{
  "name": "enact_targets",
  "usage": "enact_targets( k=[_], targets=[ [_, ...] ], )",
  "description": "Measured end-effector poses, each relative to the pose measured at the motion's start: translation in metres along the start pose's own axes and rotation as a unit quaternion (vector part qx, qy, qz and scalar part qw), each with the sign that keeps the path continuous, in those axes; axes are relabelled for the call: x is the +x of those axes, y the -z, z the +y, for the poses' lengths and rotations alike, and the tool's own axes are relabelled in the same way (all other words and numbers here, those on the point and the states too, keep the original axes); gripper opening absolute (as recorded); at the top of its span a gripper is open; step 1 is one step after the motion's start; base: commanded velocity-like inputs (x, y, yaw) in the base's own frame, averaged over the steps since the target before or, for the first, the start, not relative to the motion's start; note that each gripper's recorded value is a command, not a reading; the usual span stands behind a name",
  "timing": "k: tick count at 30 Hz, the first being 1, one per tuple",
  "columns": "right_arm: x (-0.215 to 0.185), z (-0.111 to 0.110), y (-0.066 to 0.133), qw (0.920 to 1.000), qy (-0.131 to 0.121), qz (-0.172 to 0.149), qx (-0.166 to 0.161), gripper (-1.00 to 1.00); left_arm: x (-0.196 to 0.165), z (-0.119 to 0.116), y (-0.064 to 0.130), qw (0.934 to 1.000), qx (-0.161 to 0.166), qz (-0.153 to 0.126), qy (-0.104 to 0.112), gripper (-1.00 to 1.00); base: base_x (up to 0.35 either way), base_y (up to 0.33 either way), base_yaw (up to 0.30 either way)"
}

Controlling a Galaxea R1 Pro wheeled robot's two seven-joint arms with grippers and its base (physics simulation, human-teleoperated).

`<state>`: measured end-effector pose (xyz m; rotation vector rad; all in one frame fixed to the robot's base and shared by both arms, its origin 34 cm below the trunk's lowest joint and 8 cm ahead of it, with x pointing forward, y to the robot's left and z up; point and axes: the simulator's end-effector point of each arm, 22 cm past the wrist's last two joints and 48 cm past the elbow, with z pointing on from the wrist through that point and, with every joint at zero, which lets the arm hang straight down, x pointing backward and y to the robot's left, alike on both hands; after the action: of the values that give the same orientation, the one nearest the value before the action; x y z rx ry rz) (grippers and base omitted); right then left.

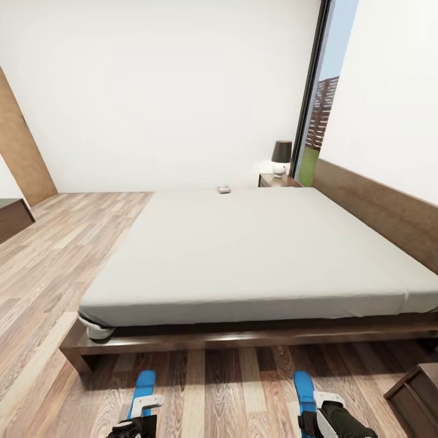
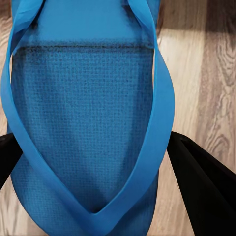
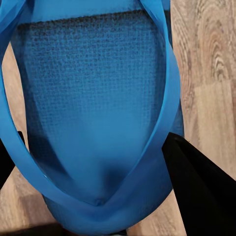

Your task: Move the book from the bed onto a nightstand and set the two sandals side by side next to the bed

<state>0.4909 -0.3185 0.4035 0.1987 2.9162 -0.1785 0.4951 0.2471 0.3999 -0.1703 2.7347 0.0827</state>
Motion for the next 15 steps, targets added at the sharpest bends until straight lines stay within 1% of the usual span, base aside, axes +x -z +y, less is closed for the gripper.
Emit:
enact_targets(
  k=[8,11,15],
  targets=[
    [-0.016,0.015,-0.01,0.9999,0.0,-0.013,-0.009,-1.0,0.0,0.002,-0.014,1.0,-0.002,-0.006,0.003,-1.0,0.0,0.0,0.0],
    [-0.016,0.02,-0.014,0.9998,0.006,-0.015,-0.011,-1.0,0.001,0.002,-0.019,0.9999,-0.002,-0.01,0.004,-1.0,0.0,0.0,0.0],
    [-0.015,0.023,-0.021,0.9995,0.023,-0.017,-0.01,-1.0,0.005,0.002,-0.026,0.9999,-0.002,-0.012,0.005,-1.0,0.0,0.0,0.0]
  ],
)
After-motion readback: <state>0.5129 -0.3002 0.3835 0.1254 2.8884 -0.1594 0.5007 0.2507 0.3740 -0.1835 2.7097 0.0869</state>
